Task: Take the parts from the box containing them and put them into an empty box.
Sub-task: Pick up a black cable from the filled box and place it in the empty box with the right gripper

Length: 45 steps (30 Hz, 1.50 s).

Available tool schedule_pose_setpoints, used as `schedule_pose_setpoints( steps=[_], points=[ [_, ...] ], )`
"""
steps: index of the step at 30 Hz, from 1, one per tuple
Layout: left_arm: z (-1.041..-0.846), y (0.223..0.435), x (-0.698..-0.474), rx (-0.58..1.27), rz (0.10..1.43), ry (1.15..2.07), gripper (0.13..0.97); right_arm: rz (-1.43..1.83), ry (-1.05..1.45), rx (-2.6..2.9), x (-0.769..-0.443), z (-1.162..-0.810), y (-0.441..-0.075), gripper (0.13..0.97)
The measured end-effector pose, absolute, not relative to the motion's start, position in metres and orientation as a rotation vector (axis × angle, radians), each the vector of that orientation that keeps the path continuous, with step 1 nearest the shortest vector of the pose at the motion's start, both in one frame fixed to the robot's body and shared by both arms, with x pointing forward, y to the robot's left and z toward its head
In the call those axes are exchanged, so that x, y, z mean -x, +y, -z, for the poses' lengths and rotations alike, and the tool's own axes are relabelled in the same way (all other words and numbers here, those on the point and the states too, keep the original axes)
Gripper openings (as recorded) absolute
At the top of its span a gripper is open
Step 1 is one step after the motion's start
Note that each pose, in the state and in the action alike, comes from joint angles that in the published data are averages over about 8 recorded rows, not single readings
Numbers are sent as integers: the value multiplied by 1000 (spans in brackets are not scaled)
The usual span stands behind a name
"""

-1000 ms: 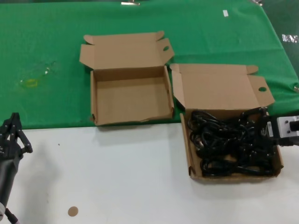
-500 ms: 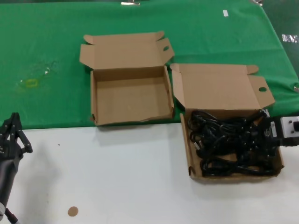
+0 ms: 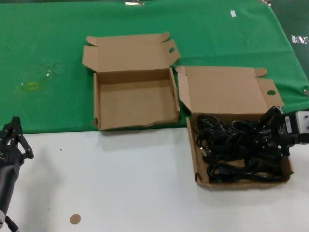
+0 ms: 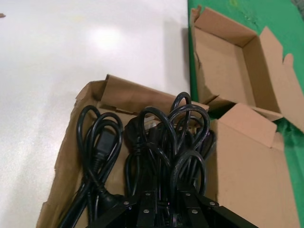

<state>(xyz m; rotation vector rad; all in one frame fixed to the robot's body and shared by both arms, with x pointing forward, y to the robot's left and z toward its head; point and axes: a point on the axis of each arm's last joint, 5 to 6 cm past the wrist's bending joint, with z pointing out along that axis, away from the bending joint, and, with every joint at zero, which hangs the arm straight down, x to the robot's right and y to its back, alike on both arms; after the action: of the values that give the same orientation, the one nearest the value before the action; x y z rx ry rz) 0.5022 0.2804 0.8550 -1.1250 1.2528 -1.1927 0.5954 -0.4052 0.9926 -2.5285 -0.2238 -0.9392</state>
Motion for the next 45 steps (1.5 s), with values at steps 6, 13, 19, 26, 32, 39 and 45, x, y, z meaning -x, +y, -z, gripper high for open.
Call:
schedule_pose_setpoints(
  steps=[6,13,19,26,32,39,45],
  points=[
    [-855,280,-502,1125,1193,1253,152,955,-221,2515,-597,-1007,-403,205],
    [-855,280,-502,1125,1193,1253,152,1003,-217,2473,-607,-1025,-395,204],
    [-855,280,-502,1125,1193,1253,152,1046,-227,2433,-619,-1037,-381,204],
    [-855,280,-502,1125,1193,1253,152,1085,-256,2380,-634,-1045,-353,204],
    [-855,280,-502,1125,1193,1253,152,1120,-290,2316,-651,-1052,-315,203],
    [-855,280,-502,1125,1193,1253,152,1135,-319,2263,-668,-1055,-274,203],
    [-855,280,-502,1125,1193,1253,152,1133,-330,2236,-681,-1053,-245,203]
  ],
)
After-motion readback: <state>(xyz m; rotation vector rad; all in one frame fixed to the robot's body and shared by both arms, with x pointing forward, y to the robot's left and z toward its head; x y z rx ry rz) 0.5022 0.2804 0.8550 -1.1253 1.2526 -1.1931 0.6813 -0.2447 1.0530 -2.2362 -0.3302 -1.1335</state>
